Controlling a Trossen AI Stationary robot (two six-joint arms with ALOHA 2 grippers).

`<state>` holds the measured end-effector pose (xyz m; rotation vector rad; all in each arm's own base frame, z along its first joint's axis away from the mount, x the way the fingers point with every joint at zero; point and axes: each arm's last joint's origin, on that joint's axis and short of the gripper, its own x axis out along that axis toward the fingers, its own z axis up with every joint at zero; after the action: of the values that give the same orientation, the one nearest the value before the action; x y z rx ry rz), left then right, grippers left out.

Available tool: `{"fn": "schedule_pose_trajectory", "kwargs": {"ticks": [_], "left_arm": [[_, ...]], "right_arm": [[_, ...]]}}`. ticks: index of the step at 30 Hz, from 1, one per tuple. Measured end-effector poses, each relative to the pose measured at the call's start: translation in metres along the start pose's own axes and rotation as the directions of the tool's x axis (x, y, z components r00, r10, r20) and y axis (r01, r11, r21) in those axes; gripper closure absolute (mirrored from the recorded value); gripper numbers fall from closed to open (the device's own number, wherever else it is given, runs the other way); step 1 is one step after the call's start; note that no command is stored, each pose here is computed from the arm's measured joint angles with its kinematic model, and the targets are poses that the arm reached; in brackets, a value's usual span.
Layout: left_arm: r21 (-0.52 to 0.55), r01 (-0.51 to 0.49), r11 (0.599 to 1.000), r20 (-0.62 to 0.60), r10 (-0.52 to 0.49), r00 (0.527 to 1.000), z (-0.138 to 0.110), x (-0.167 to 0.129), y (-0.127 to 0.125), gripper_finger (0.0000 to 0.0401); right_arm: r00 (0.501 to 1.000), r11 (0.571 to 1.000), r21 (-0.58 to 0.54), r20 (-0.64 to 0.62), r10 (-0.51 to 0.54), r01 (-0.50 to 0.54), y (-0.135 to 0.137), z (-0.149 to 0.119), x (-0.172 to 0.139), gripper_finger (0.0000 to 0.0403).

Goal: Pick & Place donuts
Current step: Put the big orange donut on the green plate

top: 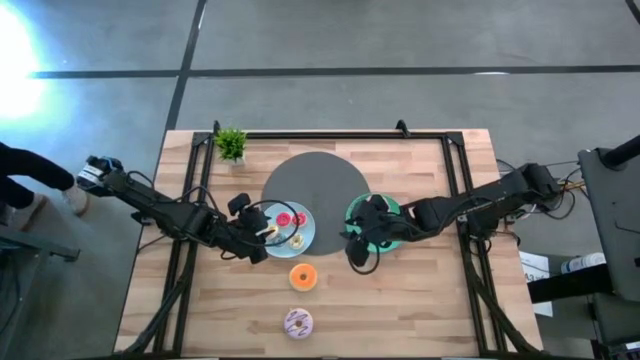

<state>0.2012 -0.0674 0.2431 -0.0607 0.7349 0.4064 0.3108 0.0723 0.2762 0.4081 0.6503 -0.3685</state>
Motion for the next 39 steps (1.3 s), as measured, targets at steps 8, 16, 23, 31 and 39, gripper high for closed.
{"fn": "schedule_pose_trajectory", "kwargs": {"ticks": [8,16,23,31,39], "left_arm": [[-0.002,0.001,1.0,0.0,-0.001,1.0,0.0,0.0,0.0,0.0256],[-0.011,0.004,1.0,0.005,-0.004,1.0,0.001,0.0,0.0,0.0256],[-0.116,0.101,0.988,0.011,-0.1,0.995,0.004,0.0,-0.005,0.0256],[-0.112,0.212,0.971,0.017,-0.211,0.977,0.004,-0.006,-0.016,0.0256],[-0.051,0.307,0.95,0.039,-0.305,0.952,0.0,-0.011,-0.035,0.0256]], "right_arm": [[1.0,1.0,0.02,0.002,0.005,-0.005,0.001,0.0,0.0,0.023],[0.998,0.998,0.02,-0.022,0.052,-0.052,0.016,-0.013,-0.008,0.023],[0.989,0.996,-0.02,-0.119,0.082,-0.085,0.028,-0.034,-0.019,0.023],[0.982,0.997,-0.019,-0.174,0.074,-0.078,0.038,-0.055,-0.032,0.0229],[0.972,0.999,-0.016,-0.232,0.026,-0.03,0.044,-0.078,-0.047,0.0229]]}}
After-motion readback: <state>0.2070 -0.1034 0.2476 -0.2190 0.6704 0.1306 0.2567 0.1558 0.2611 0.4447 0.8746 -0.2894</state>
